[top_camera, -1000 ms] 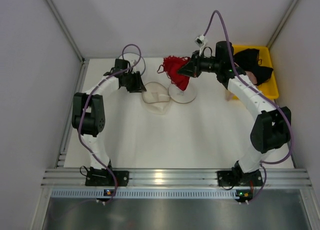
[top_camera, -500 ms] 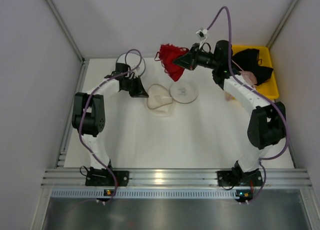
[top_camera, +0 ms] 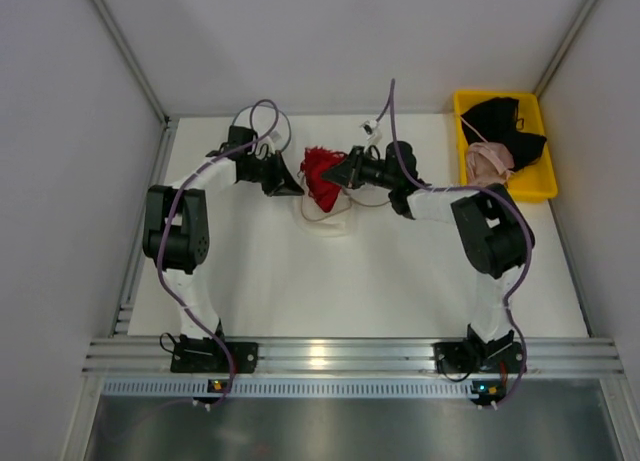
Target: Place the bra in the laundry bag and zip it closed
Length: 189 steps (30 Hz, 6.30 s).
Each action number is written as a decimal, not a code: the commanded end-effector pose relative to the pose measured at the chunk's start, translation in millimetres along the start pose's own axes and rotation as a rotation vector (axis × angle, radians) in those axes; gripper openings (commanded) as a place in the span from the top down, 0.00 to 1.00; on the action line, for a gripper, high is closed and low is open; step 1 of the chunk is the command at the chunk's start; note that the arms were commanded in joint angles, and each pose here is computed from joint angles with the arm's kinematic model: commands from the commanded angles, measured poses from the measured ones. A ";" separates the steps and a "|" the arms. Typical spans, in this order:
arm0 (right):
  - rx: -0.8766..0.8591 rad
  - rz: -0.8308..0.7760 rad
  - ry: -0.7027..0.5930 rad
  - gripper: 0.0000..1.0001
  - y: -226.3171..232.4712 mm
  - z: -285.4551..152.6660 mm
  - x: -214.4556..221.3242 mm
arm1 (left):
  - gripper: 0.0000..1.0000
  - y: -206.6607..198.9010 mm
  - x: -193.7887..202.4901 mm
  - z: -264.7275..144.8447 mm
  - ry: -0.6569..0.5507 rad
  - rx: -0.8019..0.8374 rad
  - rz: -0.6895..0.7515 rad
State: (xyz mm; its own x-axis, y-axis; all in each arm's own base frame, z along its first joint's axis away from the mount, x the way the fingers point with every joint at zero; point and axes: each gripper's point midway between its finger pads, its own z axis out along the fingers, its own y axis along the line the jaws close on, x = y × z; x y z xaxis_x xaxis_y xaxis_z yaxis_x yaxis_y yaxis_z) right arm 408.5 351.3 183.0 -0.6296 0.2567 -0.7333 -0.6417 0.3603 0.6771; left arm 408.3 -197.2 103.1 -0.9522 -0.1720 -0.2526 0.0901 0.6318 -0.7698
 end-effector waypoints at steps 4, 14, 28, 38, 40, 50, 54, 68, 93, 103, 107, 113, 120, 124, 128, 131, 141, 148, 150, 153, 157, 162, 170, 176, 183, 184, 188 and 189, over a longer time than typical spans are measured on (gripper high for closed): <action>-0.034 0.052 -0.023 1.00 -11.9 13.5 27.0 | 1.00 -16.2 -12.4 -9.4 -0.027 0.065 0.021; -0.112 0.109 0.300 1.00 -18.8 2.8 102.6 | 1.00 -6.8 -55.6 -14.1 -0.109 0.012 0.115; -0.201 0.056 0.746 1.00 -29.1 -3.3 182.3 | 1.00 -45.1 -81.7 -29.8 -0.129 0.132 0.217; 0.058 0.253 0.626 1.00 -57.9 18.4 149.8 | 1.00 -84.3 -47.0 -56.1 -0.080 0.241 0.184; 0.117 0.287 0.555 1.00 -63.7 22.3 133.2 | 1.00 -87.4 -30.8 -59.1 -0.053 0.258 0.155; 0.460 0.666 0.317 1.00 -62.8 19.9 76.4 | 1.00 -115.9 32.4 -60.1 0.074 0.334 0.117; 0.611 0.764 0.290 1.00 -74.9 15.5 77.6 | 1.00 -119.1 49.9 -58.2 0.122 0.348 0.067; 0.519 0.347 0.293 0.31 -27.5 20.4 37.7 | 1.00 -110.2 49.6 -40.0 0.126 0.293 0.053; 0.389 -0.189 0.353 0.26 -135.2 -44.4 -70.5 | 1.00 -73.9 27.4 -36.8 0.122 0.239 0.115; 0.342 -0.228 0.360 0.29 -168.6 3.3 -40.2 | 1.00 -60.2 14.4 -32.4 0.127 0.175 0.182; 0.499 -0.249 0.402 0.31 -196.6 1.3 -24.2 | 1.00 -58.5 13.2 -31.1 0.126 0.169 0.181; 0.618 -0.224 0.511 0.44 -224.3 1.1 12.8 | 1.00 -54.9 8.0 -26.9 0.125 0.169 0.193; 0.574 -0.224 0.522 1.00 -210.5 2.5 18.4 | 1.00 -48.2 -3.9 -23.3 0.111 0.136 0.231; 0.541 -0.188 0.408 1.00 -182.5 -23.9 -27.7 | 1.00 -42.0 -14.7 -19.9 0.090 0.099 0.268; 0.531 -0.196 0.290 1.00 -154.7 -59.9 -72.4 | 1.00 -40.2 -27.9 -13.4 0.069 0.064 0.296; 0.515 -0.236 0.222 1.00 -127.9 -84.7 -95.0 | 1.00 -44.9 -35.2 -3.7 0.064 0.056 0.332; 0.492 -0.423 0.140 1.00 -50.6 -125.2 -105.2 | 0.96 -86.7 -37.8 30.6 0.088 0.129 0.371; 0.382 -0.698 0.197 1.00 -4.9 -99.5 -78.3 | 0.58 -105.5 -18.7 3.8 0.101 0.195 0.364; 0.370 -0.794 0.221 1.00 4.4 -92.5 -63.4 | 0.50 -102.5 -21.9 -11.4 0.074 0.182 0.350; 0.371 -0.904 0.201 1.00 16.3 -86.4 -58.0 | 0.38 -106.8 -24.8 -41.7 0.037 0.205 0.299; 0.342 -1.002 0.182 1.00 38.2 -75.5 -50.0 | 0.29 -123.0 -26.8 -68.6 0.012 0.237 0.179; 0.352 -1.100 0.149 1.00 54.7 -68.9 -50.1 | 0.19 -135.0 -17.9 -64.5 0.053 0.286 0.027; 0.330 -1.208 0.152 1.00 77.5 -63.4 -34.5 | 0.14 -146.3 -6.7 -39.4 0.097 0.287 0.005; 0.280 -1.258 0.163 1.00 93.7 -61.2 -17.3 | 0.15 -138.9 6.0 -22.2 0.135 0.264 -0.025; 0.254 -1.245 0.155 1.00 106.8 -54.1 -13.4 | 0.47 -135.7 24.0 -2.3 0.192 0.268 0.020; 0.254 -1.242 0.159 1.00 106.1 -54.1 -12.6 | 0.51 -136.0 24.3 -2.0 0.197 0.275 0.025; 0.177 -1.196 0.182 1.00 116.2 -54.0 -5.1 | 0.67 -136.0 27.8 -4.3 0.215 0.309 0.053; 0.165 -1.148 0.156 0.96 124.1 -50.9 -14.6 | 0.71 -136.1 29.5 -4.9 0.220 0.317 0.061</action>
State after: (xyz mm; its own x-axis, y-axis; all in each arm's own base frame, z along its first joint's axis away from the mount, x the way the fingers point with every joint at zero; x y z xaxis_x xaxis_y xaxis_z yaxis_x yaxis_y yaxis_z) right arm 325.1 327.8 218.1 0.1713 -0.5563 -0.8131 -0.7943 0.4103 -0.4481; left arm 368.1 -283.9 197.3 -0.9922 0.0031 -0.1247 0.1148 0.4146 -0.9027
